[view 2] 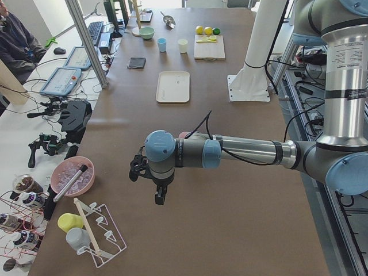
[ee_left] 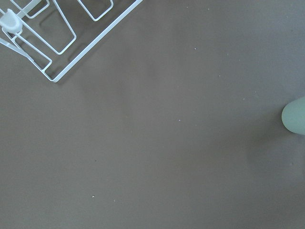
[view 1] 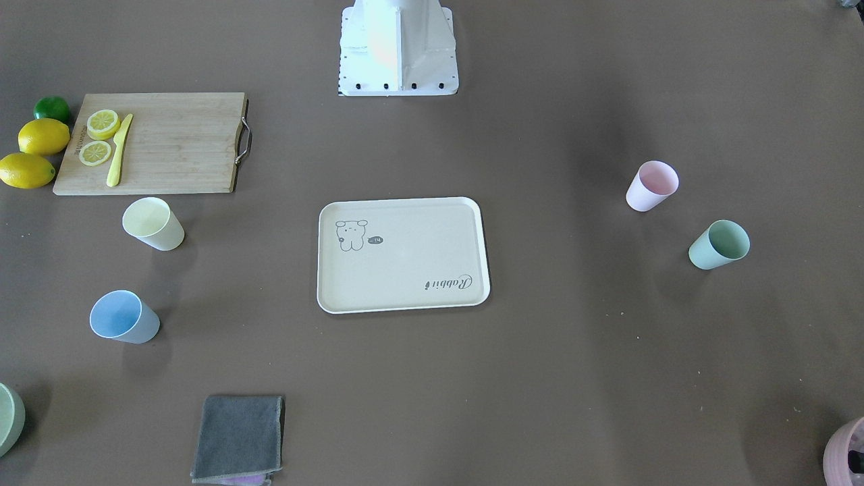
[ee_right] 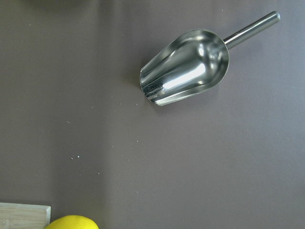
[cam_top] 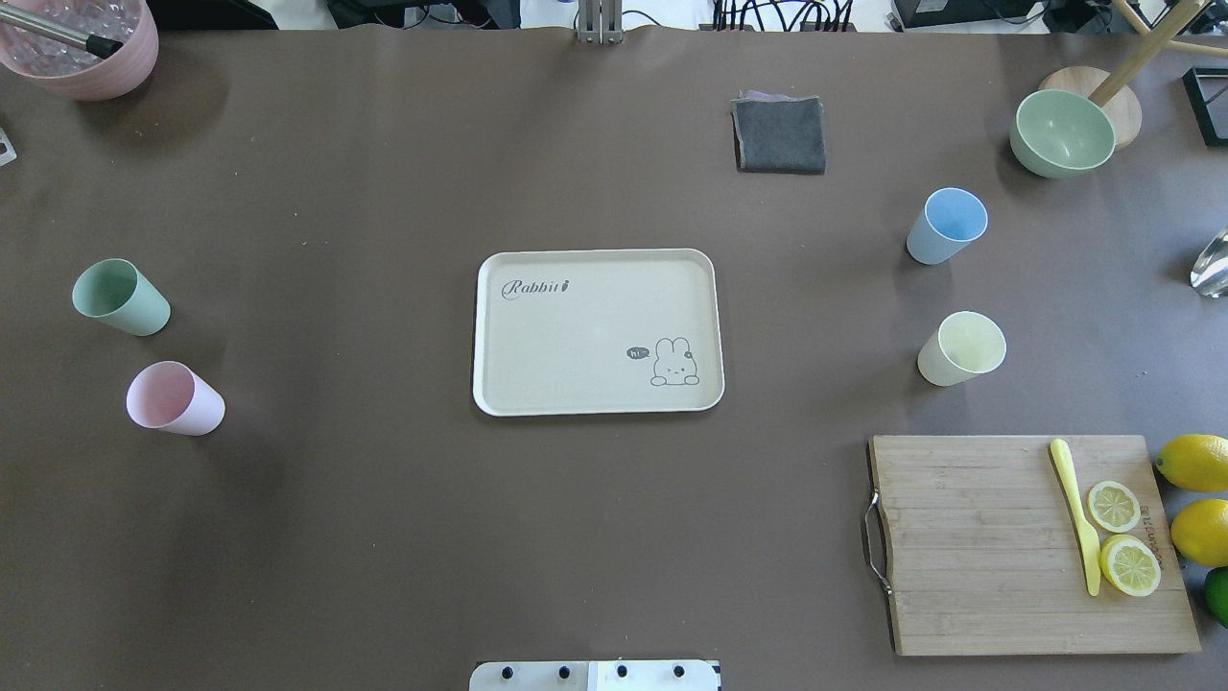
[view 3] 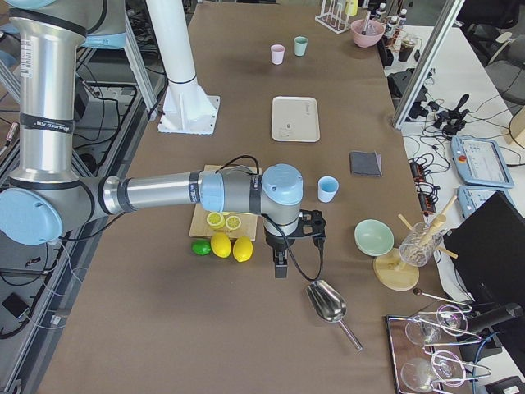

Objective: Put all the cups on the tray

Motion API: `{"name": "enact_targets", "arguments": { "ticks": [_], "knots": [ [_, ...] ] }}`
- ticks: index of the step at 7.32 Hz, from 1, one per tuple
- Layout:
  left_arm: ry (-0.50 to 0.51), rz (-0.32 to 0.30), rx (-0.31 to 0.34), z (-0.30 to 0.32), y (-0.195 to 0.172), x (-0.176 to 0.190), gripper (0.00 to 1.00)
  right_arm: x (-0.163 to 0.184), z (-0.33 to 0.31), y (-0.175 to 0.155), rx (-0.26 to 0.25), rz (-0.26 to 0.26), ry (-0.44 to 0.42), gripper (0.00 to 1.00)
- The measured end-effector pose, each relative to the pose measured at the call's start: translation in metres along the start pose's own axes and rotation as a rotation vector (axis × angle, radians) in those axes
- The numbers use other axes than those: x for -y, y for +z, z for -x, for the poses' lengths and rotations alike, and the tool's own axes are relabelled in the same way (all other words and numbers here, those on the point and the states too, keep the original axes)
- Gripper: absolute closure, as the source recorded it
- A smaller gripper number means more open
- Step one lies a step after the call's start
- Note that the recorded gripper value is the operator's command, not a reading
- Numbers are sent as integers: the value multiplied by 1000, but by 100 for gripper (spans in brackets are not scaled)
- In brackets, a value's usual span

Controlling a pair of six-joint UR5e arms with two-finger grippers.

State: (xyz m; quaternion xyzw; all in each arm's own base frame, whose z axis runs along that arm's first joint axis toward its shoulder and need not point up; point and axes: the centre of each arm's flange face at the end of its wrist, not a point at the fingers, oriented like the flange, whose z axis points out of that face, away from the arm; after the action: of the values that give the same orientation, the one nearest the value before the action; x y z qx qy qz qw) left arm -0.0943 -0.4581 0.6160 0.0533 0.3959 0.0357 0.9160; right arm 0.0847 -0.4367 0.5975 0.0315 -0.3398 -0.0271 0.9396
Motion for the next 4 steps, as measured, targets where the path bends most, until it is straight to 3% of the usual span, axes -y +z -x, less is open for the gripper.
{"name": "enact_targets", "arguments": {
  "ticks": [4],
  "knots": [
    [111, -98, 21, -30, -27, 18, 2, 9, 7, -11, -6, -58, -48, 0]
  ]
}}
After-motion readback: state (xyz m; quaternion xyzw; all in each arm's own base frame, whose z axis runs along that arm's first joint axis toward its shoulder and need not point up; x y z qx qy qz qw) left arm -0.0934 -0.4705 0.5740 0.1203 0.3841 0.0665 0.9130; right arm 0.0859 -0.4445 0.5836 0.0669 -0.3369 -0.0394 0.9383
